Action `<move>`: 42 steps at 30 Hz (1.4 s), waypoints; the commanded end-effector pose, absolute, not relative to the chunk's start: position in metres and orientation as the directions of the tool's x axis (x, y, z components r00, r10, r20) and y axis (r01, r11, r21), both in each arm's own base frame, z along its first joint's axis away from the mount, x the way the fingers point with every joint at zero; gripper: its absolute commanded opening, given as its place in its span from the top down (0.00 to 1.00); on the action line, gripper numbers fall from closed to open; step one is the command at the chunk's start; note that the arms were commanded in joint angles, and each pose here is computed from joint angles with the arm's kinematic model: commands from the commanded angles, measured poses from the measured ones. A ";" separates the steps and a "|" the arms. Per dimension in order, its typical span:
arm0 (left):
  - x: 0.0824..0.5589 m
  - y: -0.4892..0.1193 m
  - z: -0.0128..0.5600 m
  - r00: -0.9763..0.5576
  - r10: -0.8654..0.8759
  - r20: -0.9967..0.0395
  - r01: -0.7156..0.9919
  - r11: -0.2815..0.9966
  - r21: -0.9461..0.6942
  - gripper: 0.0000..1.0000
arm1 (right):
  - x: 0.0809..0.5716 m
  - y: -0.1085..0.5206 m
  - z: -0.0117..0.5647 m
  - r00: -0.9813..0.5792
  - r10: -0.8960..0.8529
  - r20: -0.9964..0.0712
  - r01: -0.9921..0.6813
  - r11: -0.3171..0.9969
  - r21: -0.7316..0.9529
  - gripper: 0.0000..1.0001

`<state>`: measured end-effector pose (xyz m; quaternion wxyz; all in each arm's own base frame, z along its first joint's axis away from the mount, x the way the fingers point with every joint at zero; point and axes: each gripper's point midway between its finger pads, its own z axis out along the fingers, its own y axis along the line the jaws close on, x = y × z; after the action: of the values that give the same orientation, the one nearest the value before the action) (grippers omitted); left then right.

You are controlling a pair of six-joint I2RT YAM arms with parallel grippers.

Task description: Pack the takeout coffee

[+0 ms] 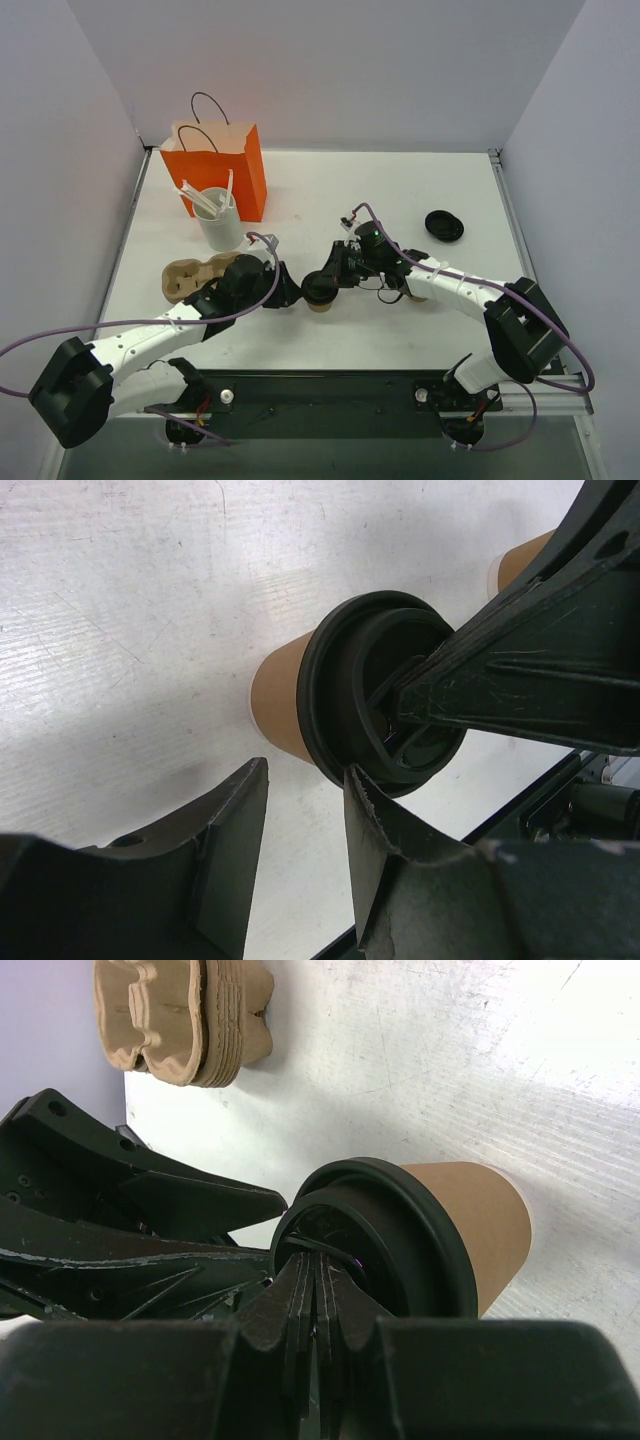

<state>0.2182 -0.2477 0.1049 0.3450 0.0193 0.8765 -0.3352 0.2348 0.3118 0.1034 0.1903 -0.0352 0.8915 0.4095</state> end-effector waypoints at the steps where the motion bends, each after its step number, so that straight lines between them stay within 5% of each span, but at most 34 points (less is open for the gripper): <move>1: 0.227 -0.256 0.123 -0.732 -0.230 -0.641 0.296 0.740 -0.604 0.54 | 0.218 0.267 0.043 -0.957 0.058 -0.284 -0.113 0.829 0.548 0.98; 20: 0.207 -0.217 0.025 -0.815 -0.163 -0.557 0.069 0.926 -0.372 0.60 | 0.206 0.240 0.002 -0.964 0.083 -0.251 -0.053 0.868 0.494 0.98; 28: 0.228 -0.243 0.119 -0.721 -0.198 -0.664 0.214 0.848 -0.484 0.46 | 0.231 0.258 0.058 -0.946 0.077 -0.314 -0.110 0.837 0.536 0.94; 42: 0.245 -0.195 0.227 -0.583 -0.161 -0.796 0.209 0.917 -0.339 0.22 | 0.243 0.280 0.175 -0.900 0.050 -0.432 -0.267 0.720 0.640 0.80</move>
<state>0.2413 -0.2324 0.2052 0.4279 0.0180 0.8625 -0.2697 0.2523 0.2845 0.1285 0.1902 -0.0294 0.9150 0.3547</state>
